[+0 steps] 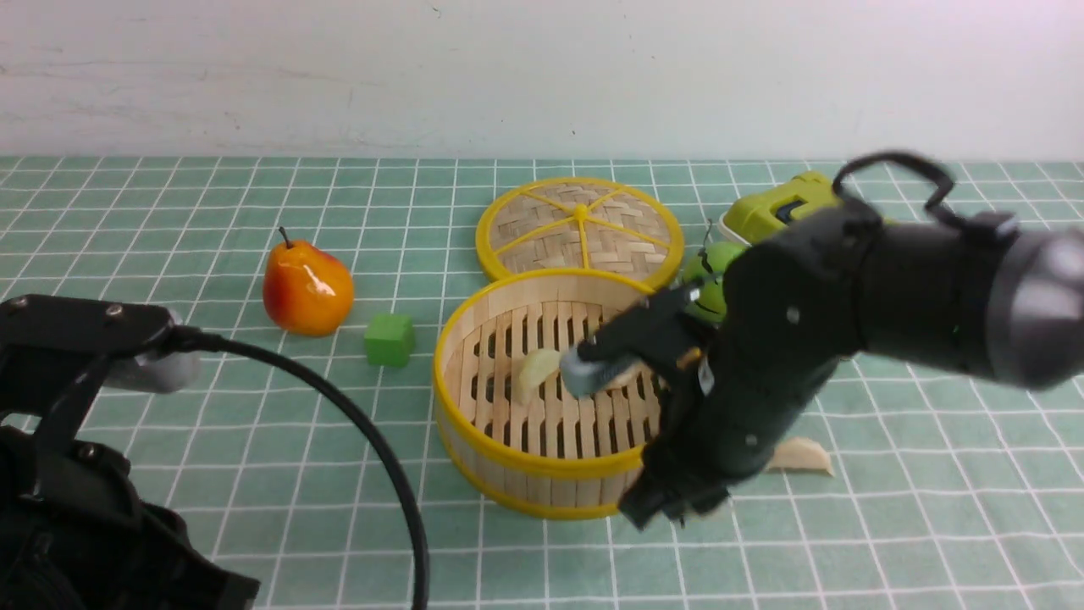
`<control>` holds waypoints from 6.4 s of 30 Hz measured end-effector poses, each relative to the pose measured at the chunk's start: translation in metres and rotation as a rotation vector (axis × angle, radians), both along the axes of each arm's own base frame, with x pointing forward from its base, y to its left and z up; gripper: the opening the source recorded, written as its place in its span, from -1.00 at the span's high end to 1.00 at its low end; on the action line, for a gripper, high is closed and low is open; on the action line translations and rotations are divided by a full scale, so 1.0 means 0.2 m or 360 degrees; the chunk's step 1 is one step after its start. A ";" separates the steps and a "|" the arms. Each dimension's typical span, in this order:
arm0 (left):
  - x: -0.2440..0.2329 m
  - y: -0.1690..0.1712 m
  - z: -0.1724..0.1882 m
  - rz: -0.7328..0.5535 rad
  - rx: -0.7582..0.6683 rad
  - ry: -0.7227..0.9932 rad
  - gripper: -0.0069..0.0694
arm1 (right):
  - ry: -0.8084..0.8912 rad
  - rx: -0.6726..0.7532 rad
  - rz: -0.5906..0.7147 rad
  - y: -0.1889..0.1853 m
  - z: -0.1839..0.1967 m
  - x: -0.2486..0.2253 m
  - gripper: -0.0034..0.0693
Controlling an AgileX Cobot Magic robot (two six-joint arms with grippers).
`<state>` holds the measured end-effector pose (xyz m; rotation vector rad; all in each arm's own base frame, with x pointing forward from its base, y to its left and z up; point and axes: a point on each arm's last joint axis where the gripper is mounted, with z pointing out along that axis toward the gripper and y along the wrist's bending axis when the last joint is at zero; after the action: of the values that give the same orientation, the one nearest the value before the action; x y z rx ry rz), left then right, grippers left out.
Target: Put the dumplings into the steamer on the table with the blue tablecloth.
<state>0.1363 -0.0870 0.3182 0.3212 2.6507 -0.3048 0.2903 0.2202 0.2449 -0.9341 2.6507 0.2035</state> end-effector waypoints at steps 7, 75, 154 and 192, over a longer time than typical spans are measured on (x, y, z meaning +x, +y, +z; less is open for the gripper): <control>-0.07 0.05 0.07 -0.0012 -0.0071 -0.0147 0.86 | -0.0236 0.0299 -0.0031 0.18 0.23 0.21 0.33; -0.13 0.09 0.10 -0.0066 -0.0045 -0.0209 0.81 | -0.0166 0.0028 0.0071 -0.20 0.24 0.44 0.27; -0.49 0.35 -0.13 0.0073 -0.0345 -0.0718 0.72 | -0.1414 0.0966 -0.0447 -0.90 0.25 -1.03 0.96; -0.49 0.35 -0.13 0.0077 -0.0346 -0.0714 0.63 | -0.1352 0.0652 -0.1293 -1.11 -0.36 -1.19 0.94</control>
<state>0.0382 -0.0170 0.2913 0.2234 2.1594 -0.4439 0.0522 -0.0020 0.1733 0.2094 1.8641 0.1037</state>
